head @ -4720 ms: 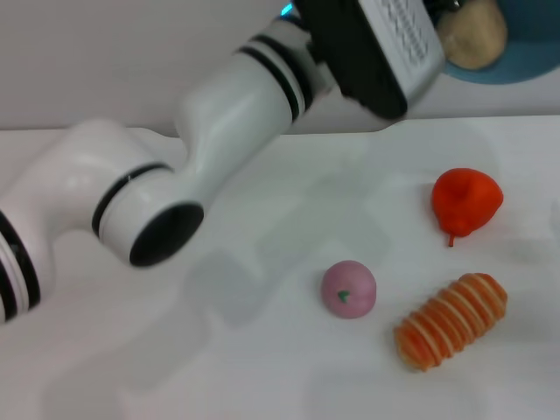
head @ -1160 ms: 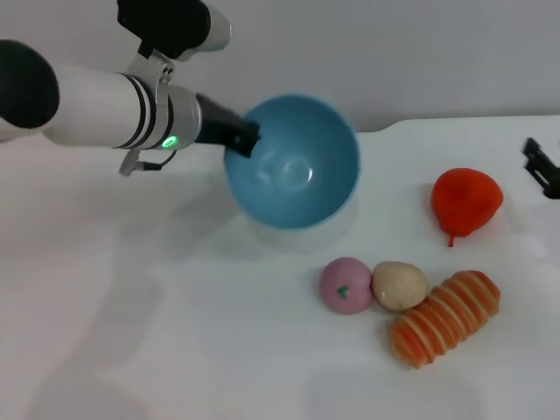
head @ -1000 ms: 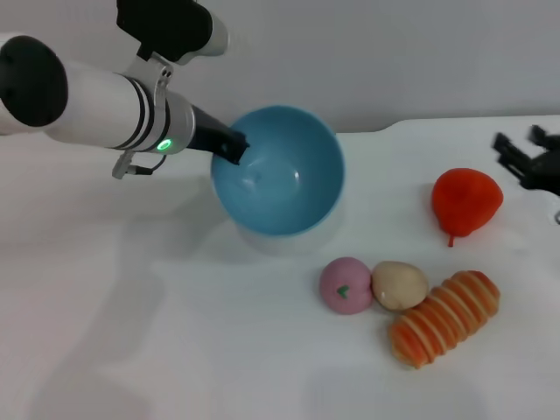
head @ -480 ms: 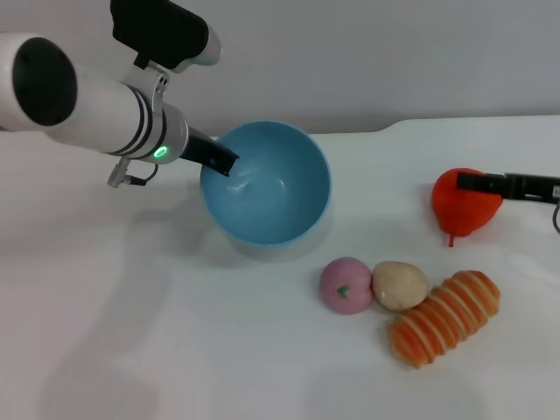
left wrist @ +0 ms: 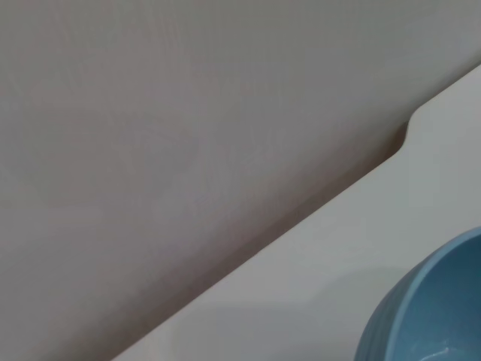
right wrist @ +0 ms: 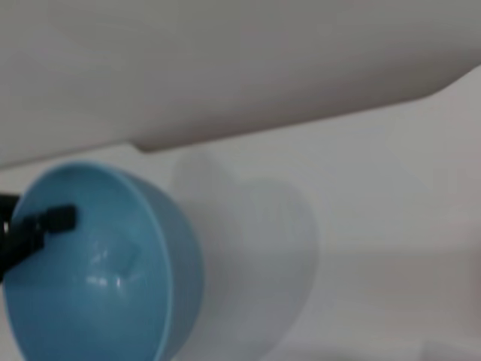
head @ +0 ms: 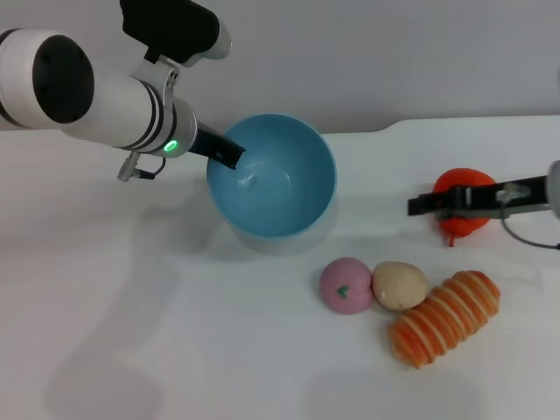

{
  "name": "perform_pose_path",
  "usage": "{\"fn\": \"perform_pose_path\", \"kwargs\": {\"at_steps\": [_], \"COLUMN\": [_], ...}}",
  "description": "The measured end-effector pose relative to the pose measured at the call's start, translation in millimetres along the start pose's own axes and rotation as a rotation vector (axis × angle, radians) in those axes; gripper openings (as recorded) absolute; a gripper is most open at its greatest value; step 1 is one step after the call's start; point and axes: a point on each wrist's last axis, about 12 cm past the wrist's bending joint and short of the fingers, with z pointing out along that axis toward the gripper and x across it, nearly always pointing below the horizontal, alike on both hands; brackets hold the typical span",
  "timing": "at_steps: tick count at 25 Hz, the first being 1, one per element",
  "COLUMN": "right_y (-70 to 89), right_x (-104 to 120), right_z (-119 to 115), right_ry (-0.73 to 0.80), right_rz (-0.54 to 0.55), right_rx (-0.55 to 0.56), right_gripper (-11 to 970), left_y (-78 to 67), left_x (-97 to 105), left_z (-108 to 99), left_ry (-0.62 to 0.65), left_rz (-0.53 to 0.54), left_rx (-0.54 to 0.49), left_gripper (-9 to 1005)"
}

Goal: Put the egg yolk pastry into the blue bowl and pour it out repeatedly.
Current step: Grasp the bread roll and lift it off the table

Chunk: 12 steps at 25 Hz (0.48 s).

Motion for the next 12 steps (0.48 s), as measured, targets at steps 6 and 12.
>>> {"fn": "perform_pose_path", "kwargs": {"at_steps": [6,12], "right_y": [13.6,18.2], "right_x": [2,10], "right_z": [23,31], "right_ry": [0.082,0.125], "right_rz": [-0.016,-0.022], "right_rx": [-0.003,-0.008], "right_gripper": [559,559], "left_y": [-0.2,0.3], "left_x": [2,2], "left_z": [1,1], "left_ry": [0.005,-0.009], "left_rz": [0.0,0.016], "left_rx": [-0.001,-0.009], "left_gripper": [-2,0]}}
